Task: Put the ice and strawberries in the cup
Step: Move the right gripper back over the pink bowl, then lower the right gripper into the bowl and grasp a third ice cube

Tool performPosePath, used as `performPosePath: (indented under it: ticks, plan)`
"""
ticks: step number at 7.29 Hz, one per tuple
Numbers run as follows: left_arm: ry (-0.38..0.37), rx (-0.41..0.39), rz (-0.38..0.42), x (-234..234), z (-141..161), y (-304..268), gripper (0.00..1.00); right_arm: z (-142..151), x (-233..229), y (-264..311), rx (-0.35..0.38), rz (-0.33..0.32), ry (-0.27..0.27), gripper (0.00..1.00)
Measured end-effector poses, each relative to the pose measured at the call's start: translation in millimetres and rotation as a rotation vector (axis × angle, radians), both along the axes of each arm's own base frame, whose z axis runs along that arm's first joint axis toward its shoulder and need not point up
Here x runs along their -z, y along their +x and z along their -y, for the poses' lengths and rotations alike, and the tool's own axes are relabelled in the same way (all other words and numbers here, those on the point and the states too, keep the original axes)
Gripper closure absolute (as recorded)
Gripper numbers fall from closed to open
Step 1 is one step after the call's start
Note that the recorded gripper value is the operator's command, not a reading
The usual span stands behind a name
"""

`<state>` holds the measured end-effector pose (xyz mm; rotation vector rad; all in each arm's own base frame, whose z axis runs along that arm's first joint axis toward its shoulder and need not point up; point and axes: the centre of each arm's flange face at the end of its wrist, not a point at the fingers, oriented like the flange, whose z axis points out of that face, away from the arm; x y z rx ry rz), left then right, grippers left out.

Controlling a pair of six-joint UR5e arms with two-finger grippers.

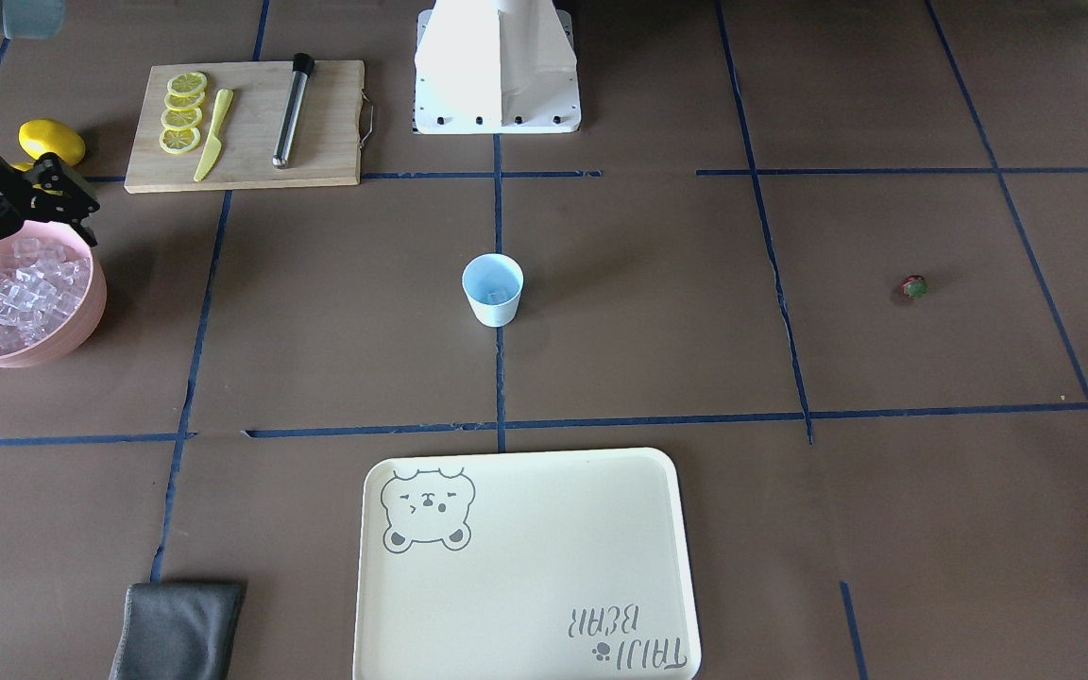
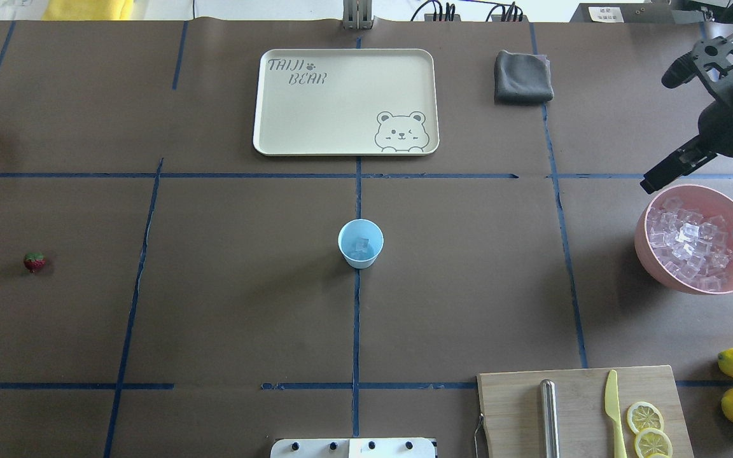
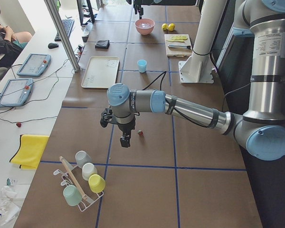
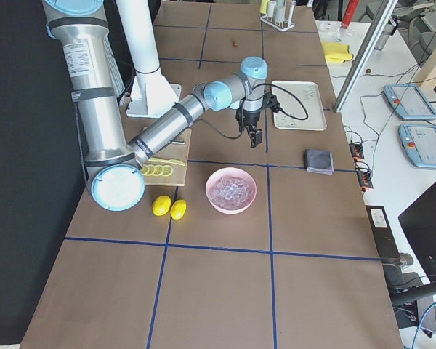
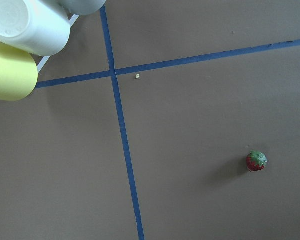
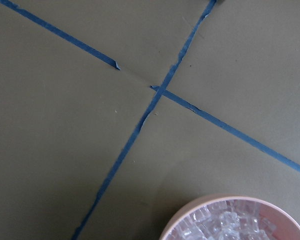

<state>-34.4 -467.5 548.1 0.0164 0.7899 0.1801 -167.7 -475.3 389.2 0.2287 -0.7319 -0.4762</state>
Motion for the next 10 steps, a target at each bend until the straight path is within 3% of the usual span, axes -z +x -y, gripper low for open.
performPosePath:
  ticks: [2,4,7,10]
  plan:
    - [0.000,-0.001,0.000,0.1,0.1,0.7,0.00,-13.7,-66.4,15.9,0.013,0.008,0.019,0.01]
    - [0.000,-0.003,0.000,0.1,0.2,1.7,0.00,-12.0,-120.3,15.8,0.005,0.006,0.005,0.02]
    - [-0.001,-0.011,0.000,0.1,0.4,5.6,0.00,-9.5,-143.7,12.1,-0.027,-0.005,-0.049,0.02]
    - [-0.002,-0.020,0.000,-0.5,0.7,9.6,0.00,-15.0,-145.0,-4.9,0.001,-0.007,-0.057,0.02]
